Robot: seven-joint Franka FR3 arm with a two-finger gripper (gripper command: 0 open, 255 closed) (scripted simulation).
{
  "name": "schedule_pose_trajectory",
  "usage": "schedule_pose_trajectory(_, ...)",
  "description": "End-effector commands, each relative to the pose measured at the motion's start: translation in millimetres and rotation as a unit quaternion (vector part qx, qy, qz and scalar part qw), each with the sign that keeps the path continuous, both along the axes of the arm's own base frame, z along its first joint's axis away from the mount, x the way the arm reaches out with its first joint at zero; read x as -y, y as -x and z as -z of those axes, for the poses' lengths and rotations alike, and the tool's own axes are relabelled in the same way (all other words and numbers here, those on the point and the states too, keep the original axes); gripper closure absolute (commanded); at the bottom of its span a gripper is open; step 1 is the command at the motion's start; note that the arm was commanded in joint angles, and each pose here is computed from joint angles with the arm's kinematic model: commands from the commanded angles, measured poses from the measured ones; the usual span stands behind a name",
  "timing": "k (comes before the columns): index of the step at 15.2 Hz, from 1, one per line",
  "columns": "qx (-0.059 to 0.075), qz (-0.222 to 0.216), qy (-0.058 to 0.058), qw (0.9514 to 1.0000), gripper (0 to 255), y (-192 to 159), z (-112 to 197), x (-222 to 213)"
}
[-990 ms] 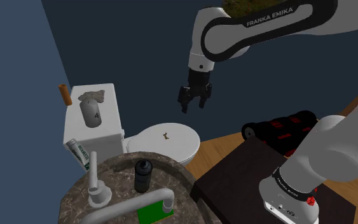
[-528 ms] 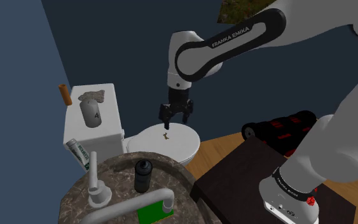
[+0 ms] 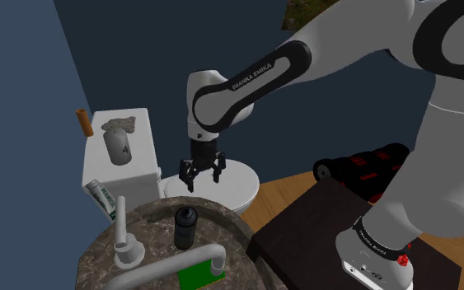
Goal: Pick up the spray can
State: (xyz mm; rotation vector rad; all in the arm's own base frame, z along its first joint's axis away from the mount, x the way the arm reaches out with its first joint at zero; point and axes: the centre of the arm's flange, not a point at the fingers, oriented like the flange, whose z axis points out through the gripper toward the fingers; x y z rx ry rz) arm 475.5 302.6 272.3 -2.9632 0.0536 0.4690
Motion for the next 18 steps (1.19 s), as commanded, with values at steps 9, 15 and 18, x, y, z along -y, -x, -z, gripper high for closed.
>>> schedule_pose_trajectory(9,-0.039,-0.005,-0.012,0.9991,0,-15.2,75.2,-70.9)
schedule_pose_trajectory(15,-0.039,-0.005,-0.012,0.9992,0,-15.2,104.7,-70.9)
schedule_pose_trajectory(18,-0.039,-0.005,-0.012,0.9992,255,-15.3,104.6,-71.0)
